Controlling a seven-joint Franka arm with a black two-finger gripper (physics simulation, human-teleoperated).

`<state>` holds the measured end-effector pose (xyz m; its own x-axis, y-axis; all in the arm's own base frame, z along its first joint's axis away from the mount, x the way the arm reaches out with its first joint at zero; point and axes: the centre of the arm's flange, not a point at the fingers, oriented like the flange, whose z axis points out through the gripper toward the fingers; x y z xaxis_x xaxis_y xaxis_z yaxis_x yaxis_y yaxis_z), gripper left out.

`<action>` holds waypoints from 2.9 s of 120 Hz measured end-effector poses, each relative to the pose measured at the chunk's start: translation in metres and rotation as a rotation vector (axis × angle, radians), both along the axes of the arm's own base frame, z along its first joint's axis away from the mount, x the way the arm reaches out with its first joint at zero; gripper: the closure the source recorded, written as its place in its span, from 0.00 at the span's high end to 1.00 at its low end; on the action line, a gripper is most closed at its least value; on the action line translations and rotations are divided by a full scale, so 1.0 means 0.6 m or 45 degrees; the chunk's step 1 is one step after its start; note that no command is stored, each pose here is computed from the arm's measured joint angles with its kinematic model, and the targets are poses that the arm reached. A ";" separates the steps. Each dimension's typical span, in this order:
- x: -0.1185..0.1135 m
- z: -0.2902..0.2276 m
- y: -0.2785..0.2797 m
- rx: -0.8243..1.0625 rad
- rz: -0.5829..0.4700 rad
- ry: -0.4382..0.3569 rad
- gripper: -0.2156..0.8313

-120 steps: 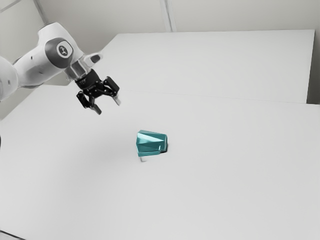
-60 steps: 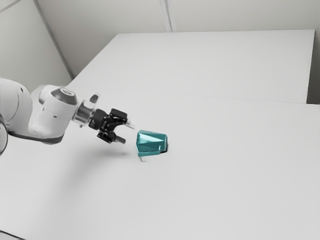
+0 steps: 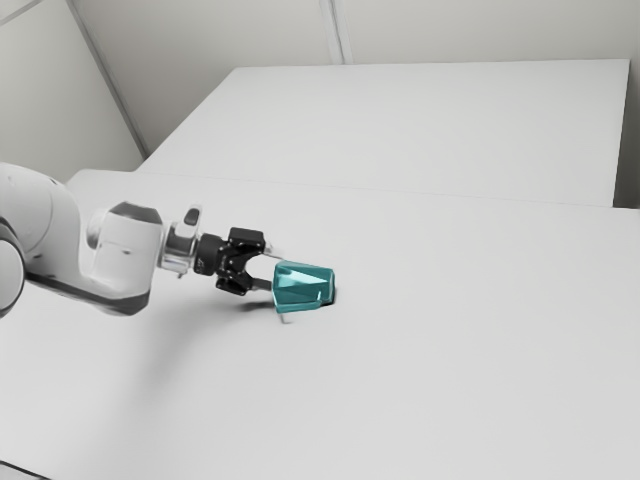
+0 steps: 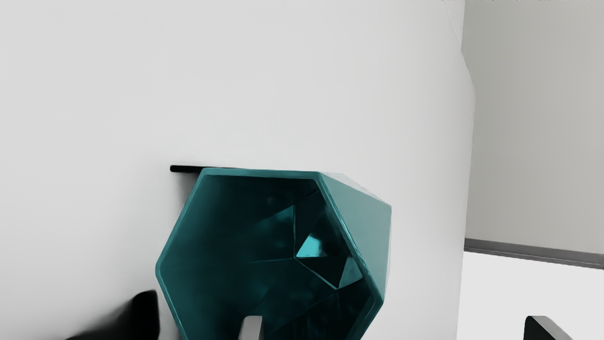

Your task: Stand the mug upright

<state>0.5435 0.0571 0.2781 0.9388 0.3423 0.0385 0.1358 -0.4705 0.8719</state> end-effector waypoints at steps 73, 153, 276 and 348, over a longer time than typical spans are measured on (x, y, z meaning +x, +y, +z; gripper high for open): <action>0.010 -0.014 -0.055 0.021 -0.009 -0.061 0.46; 0.019 0.000 -0.071 0.036 -0.025 -0.089 0.08; 0.147 0.142 -0.013 1.444 -0.878 0.048 0.05; 0.146 0.091 -0.005 1.469 -0.731 0.190 0.50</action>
<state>0.6311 0.0541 0.3324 0.9600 -0.2690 -0.0773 -0.2749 -0.9582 -0.0797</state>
